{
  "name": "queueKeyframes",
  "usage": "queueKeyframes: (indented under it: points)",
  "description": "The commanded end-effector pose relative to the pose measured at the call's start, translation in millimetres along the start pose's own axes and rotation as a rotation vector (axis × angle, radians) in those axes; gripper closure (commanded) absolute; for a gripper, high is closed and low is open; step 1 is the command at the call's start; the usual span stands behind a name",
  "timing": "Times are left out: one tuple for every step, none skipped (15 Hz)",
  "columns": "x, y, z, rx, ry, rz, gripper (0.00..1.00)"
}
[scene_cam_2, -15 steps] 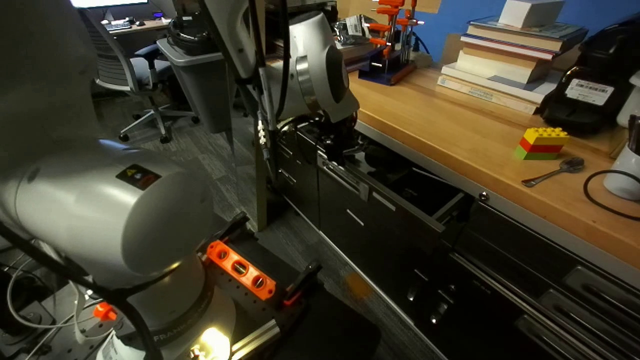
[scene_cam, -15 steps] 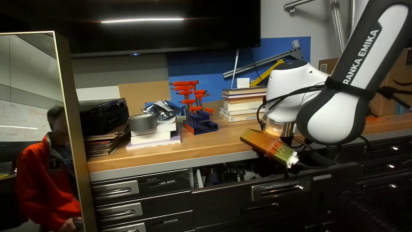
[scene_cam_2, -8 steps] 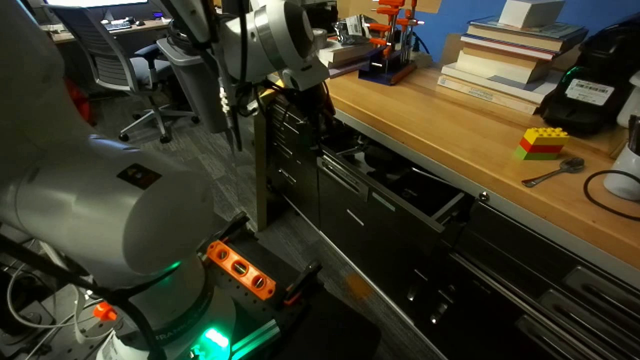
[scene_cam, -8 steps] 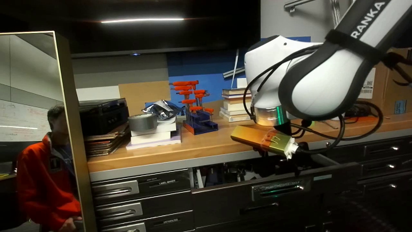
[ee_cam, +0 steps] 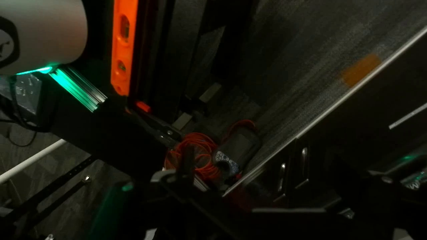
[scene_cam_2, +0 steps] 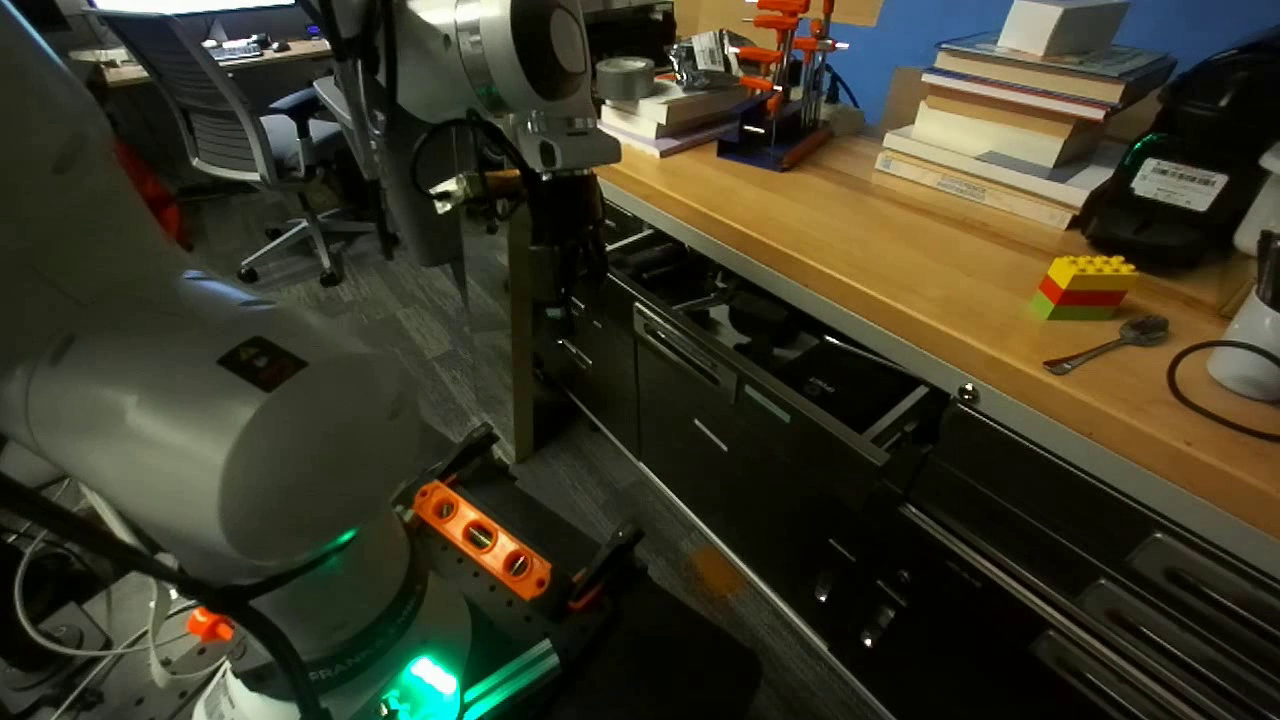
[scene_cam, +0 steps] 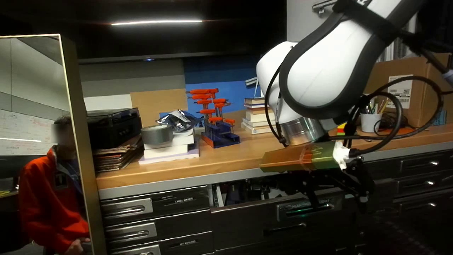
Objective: Pick up the black objects from the countertop, put them in the drawer and close the drawer.
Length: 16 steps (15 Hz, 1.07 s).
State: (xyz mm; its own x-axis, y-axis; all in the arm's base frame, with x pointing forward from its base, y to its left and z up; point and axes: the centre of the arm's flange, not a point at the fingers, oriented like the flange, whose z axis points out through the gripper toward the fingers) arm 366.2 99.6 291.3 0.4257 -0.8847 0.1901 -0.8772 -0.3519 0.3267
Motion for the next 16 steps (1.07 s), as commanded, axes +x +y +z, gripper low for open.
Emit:
queueKeyframes:
  points:
    - [15, -6, 12, -0.046, -0.070, -0.077, 0.00]
    - [19, -8, 18, -0.058, -0.090, -0.090, 0.00]
    - [22, -9, 27, -0.067, -0.108, -0.104, 0.00]
    - [25, -9, 36, -0.077, -0.122, -0.116, 0.00]
    - [28, -11, 44, -0.086, -0.138, -0.127, 0.00]
    - [30, -12, 53, -0.096, -0.154, -0.136, 0.00]
    - [31, -14, 62, -0.105, -0.166, -0.142, 0.00]
    - [34, -17, 69, -0.108, -0.176, -0.141, 0.00]
    - [35, -20, 77, -0.107, -0.181, -0.134, 0.00]
    - [35, -22, 85, -0.110, -0.180, -0.120, 0.00]
    - [37, -25, 91, -0.108, -0.190, -0.103, 0.00]
    - [37, -29, 99, -0.102, -0.195, -0.083, 0.00]
    - [38, -31, 104, -0.097, -0.198, -0.068, 0.00]
    - [40, -35, 109, -0.080, -0.204, -0.041, 0.00]
    - [41, -37, 115, -0.059, -0.213, -0.022, 0.00]
    - [43, -41, 121, -0.030, -0.216, 0.003, 0.00]
